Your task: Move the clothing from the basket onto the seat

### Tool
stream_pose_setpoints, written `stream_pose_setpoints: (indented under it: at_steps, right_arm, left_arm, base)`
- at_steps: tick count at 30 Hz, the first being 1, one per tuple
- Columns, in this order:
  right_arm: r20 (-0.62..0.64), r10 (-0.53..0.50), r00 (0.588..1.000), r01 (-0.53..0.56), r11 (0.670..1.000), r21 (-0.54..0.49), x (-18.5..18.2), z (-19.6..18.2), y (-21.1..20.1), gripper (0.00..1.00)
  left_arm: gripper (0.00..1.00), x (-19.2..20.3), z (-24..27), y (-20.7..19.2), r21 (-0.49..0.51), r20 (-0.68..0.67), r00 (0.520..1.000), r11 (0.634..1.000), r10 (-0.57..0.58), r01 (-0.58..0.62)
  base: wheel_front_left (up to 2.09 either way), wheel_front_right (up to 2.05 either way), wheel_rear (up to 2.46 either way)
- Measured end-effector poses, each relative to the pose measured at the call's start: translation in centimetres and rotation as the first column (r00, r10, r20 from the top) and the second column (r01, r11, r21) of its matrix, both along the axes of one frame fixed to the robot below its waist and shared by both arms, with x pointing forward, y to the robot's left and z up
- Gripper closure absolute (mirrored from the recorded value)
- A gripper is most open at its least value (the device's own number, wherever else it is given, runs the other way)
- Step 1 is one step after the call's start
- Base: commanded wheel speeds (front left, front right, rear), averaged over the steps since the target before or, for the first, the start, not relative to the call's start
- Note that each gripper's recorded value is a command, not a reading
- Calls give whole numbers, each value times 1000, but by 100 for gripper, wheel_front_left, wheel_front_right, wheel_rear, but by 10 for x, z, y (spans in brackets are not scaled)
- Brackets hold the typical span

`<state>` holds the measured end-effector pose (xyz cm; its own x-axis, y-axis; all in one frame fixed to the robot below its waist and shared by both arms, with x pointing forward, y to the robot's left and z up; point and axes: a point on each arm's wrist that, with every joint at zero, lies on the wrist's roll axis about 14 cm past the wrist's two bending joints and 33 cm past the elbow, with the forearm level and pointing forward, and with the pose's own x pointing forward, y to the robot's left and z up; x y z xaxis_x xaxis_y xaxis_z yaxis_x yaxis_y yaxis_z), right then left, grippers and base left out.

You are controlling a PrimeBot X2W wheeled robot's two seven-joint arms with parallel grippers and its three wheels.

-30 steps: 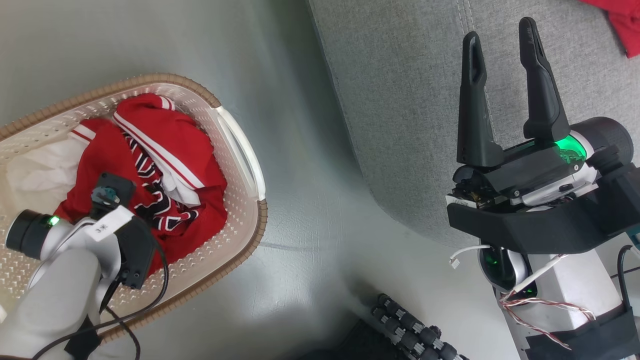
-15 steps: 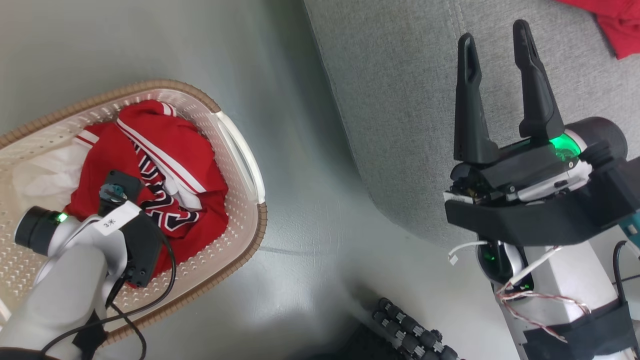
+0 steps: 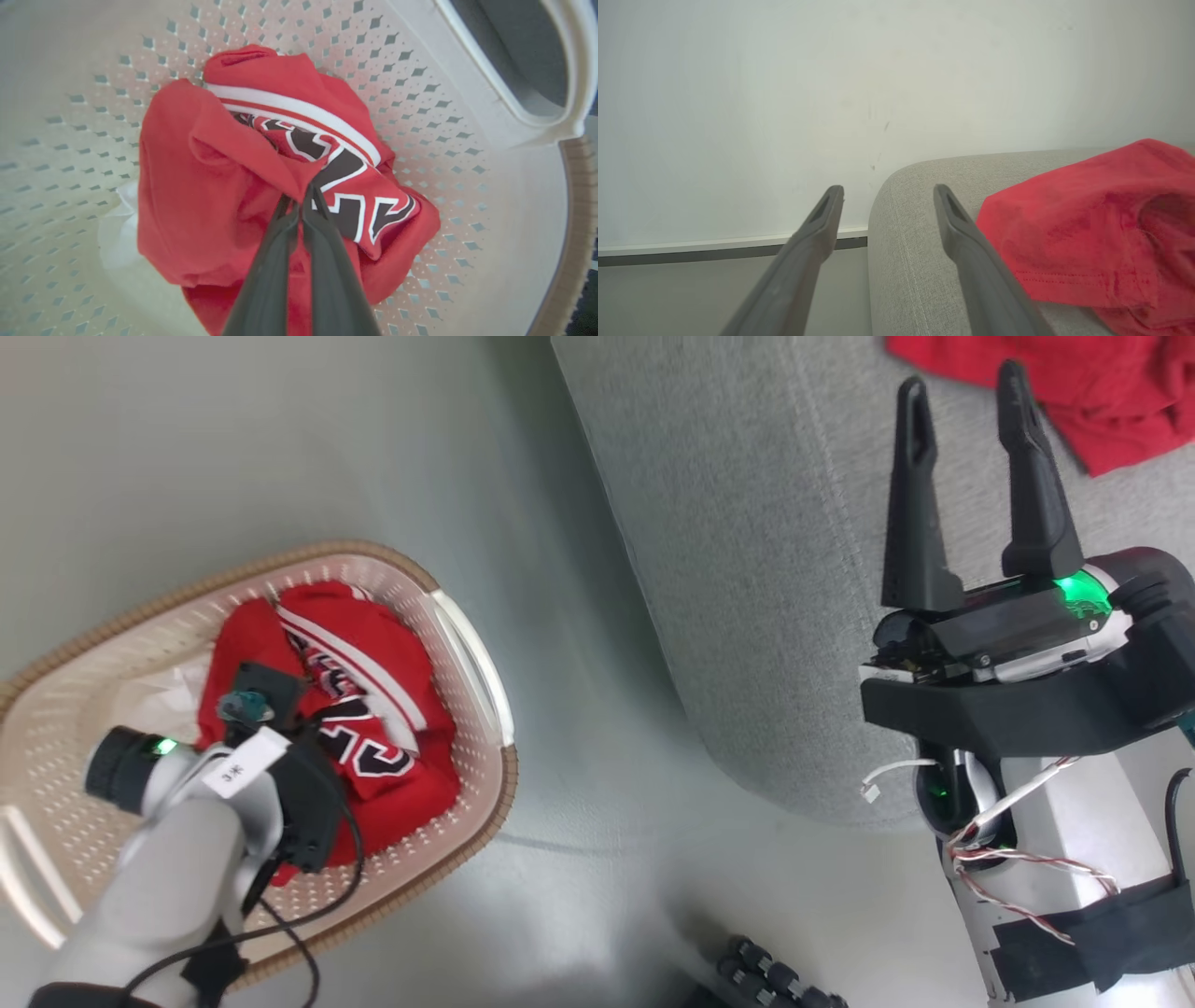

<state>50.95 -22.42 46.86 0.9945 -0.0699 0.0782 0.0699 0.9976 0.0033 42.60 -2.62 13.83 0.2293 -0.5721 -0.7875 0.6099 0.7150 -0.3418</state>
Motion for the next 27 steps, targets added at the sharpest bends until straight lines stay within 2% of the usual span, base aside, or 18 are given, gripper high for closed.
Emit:
stream_pose_setpoints:
  at_steps: [14,19,27]
  right_arm:
    - [22,-16,1000,16,999,29,-19,22,-10,0]
    - [44,3,999,-5,998,57,-25,33,-5,0]
    - [72,39,997,-47,993,106,-36,48,7,0]
  left_arm:
    - [100,24,83,-12,-133,186,977,988,102,-78]
    - [100,34,129,-11,-192,305,943,979,132,-74]
    - [100,39,190,2,-292,420,878,950,231,-110]
  base:
    - [0,0,0]
    - [0,0,0]
    - [0,0,0]
